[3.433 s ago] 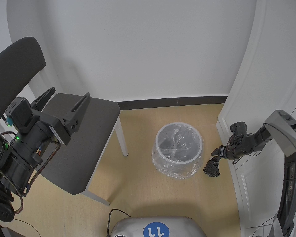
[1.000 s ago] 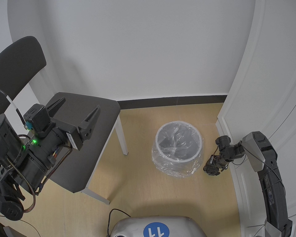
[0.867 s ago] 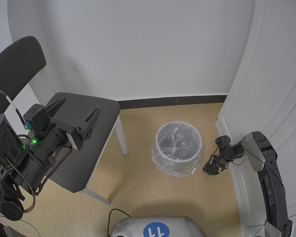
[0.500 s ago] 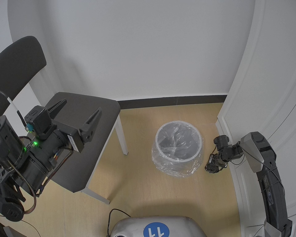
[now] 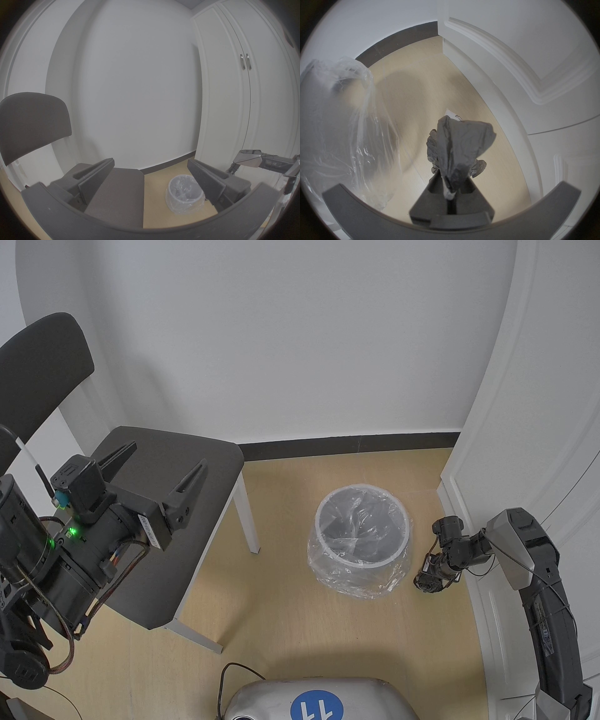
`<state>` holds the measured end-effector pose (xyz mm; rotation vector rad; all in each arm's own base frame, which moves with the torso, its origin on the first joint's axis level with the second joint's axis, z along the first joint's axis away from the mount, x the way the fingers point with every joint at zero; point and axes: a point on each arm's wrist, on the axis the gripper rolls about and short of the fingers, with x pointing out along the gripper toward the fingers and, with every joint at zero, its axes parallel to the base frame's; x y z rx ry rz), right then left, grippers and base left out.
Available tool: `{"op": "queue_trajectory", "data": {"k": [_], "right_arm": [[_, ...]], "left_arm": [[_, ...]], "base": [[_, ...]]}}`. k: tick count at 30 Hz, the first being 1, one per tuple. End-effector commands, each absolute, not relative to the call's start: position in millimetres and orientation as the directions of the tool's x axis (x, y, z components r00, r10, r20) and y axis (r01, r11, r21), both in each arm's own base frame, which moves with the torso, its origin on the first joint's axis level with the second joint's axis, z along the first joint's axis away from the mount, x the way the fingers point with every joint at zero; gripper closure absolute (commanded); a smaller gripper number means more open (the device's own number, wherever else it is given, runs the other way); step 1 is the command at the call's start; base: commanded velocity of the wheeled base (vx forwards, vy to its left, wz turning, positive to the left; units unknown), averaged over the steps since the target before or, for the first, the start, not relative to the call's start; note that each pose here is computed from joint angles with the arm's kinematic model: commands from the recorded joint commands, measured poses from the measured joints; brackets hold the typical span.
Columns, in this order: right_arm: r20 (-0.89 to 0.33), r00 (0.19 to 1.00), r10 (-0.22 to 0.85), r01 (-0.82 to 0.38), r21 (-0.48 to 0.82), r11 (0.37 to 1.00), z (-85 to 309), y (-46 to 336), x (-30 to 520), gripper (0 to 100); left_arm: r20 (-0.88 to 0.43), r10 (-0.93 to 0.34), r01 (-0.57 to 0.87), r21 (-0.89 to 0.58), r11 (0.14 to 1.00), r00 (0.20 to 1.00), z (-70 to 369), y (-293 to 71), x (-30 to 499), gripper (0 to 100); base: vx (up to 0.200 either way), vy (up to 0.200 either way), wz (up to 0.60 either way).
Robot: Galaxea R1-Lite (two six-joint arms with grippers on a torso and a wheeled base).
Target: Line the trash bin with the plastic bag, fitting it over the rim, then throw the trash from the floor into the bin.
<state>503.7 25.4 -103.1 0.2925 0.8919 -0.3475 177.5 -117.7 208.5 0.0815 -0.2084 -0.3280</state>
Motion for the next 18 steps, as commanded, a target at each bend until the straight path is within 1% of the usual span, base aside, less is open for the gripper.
{"op": "queue_trajectory", "data": {"k": [1,10,16,18], "right_arm": [[-0.796,0.581,-0.173,0.419,0.110,0.901,-99.2,25.5,503.1,100],[-0.798,0.577,-0.174,0.424,0.111,0.899,-99.4,24.6,502.0,100],[-0.782,0.600,-0.171,0.439,0.143,0.887,-76.7,23.1,501.6,100],[-0.782,0.600,-0.170,0.447,0.151,0.882,-74.6,23.1,500.7,100]], "left_arm": [[0.197,-0.327,0.310,0.111,0.944,0.924,210.1,-116.8,176.3,0],[0.201,-0.330,0.314,0.110,0.943,0.922,211.1,-117.1,174.9,0],[0.211,-0.340,0.324,0.108,0.940,0.916,213.8,-119.8,174.2,0],[0.220,-0.345,0.329,0.105,0.938,0.913,216.3,-121.5,174.5,0]], "base": [[0.000,0.000,0.00],[0.000,0.000,0.00],[0.000,0.000,0.00],[0.000,0.000,0.00]]}}
